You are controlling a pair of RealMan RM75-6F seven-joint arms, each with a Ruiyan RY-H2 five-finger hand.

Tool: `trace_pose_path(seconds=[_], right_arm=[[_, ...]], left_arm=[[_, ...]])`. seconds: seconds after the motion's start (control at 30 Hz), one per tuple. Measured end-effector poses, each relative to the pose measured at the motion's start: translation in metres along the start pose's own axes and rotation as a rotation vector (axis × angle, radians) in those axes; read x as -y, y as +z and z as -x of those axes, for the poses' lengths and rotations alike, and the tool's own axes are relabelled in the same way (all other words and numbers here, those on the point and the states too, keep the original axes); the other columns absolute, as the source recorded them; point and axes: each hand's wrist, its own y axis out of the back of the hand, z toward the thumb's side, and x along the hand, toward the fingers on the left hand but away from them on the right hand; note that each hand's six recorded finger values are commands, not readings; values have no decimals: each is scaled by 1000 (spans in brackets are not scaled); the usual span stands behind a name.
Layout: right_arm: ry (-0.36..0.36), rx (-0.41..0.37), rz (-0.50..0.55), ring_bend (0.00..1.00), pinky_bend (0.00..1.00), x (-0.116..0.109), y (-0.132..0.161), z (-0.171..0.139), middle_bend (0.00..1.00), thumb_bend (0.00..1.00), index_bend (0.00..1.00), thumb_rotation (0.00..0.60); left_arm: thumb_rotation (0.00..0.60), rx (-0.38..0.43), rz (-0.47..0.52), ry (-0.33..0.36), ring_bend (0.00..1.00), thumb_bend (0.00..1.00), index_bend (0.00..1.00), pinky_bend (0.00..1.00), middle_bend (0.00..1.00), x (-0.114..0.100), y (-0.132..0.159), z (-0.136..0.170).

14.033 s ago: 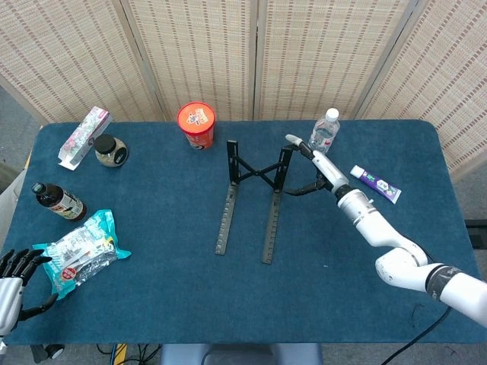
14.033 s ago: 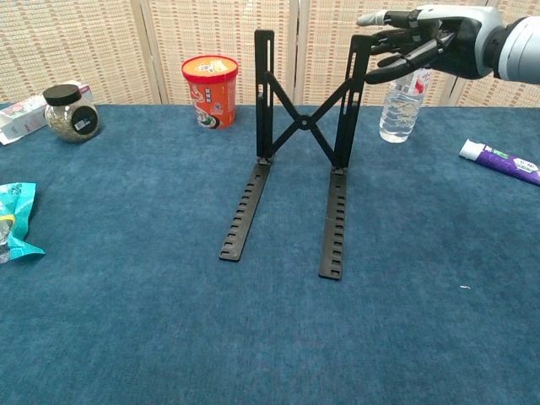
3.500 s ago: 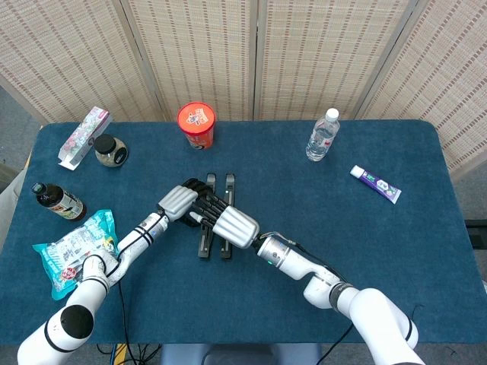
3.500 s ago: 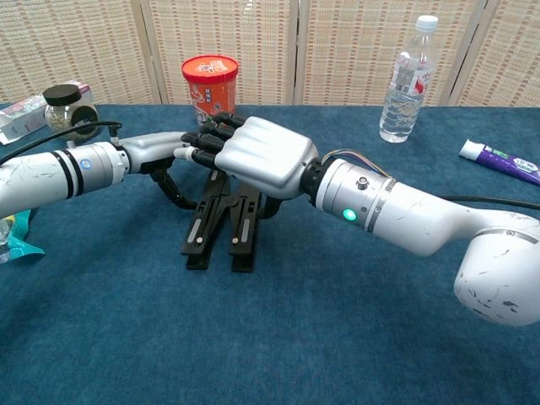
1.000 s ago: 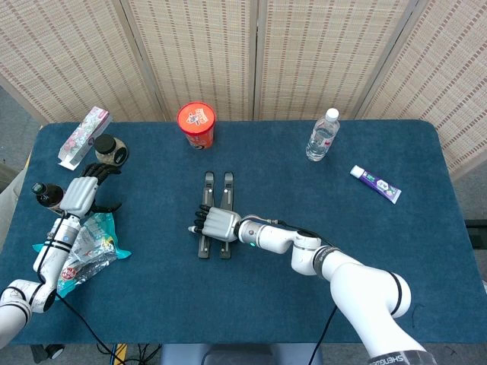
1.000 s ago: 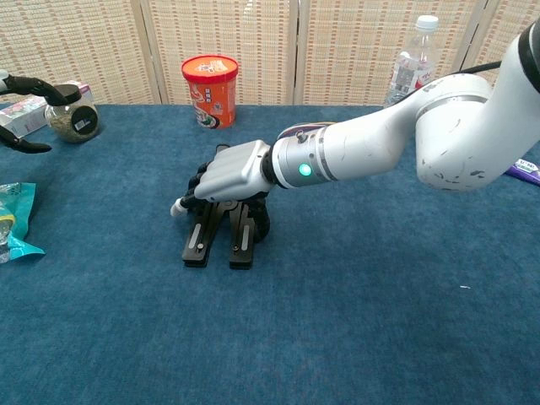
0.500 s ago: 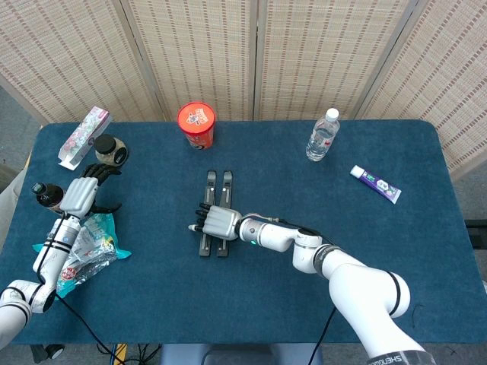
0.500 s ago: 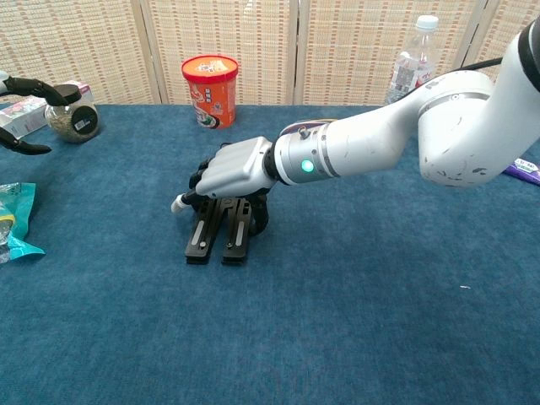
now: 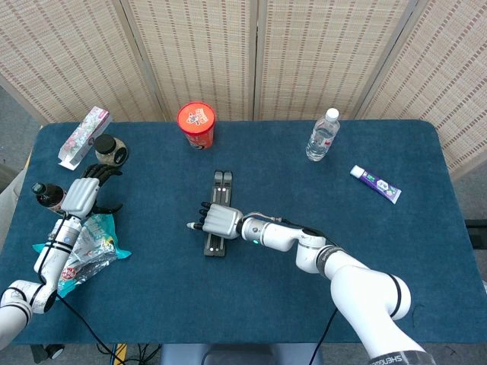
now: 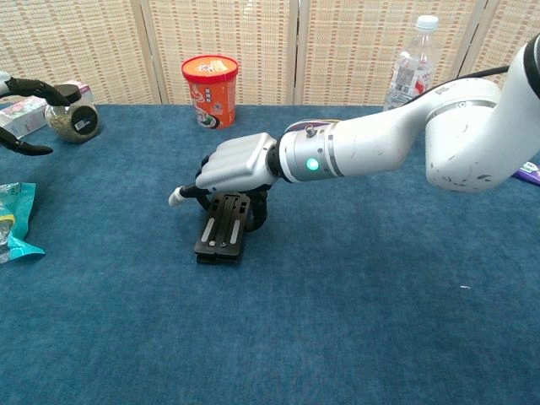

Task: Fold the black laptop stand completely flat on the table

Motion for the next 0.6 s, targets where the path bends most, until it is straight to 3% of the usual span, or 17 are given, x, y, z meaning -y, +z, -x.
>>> trace_pose_path(seconds=[0.17, 0.3, 0.43, 0.6], right_arm=[[-6, 1, 13, 161, 125, -1, -1, -1, 449, 207, 86, 600], [6, 8, 33, 22, 101, -1, -2, -3, 180, 204, 0, 600], [-9, 15, 68, 0, 27, -6, -3, -6, 24, 200, 0, 600], [-55, 44, 109, 0, 0, -15, -10, -17, 0, 177, 0, 600]], left_arm=[[600, 4, -1, 0, 98, 162, 224, 39, 172, 0, 2, -1], [600, 8, 0, 3, 98, 161, 224, 40, 172, -1, 3, -1], [600, 11, -2, 0, 98, 161, 223, 41, 170, -1, 4, -1], [600, 27, -8, -1, 98, 162, 223, 40, 170, -1, 10, -1]])
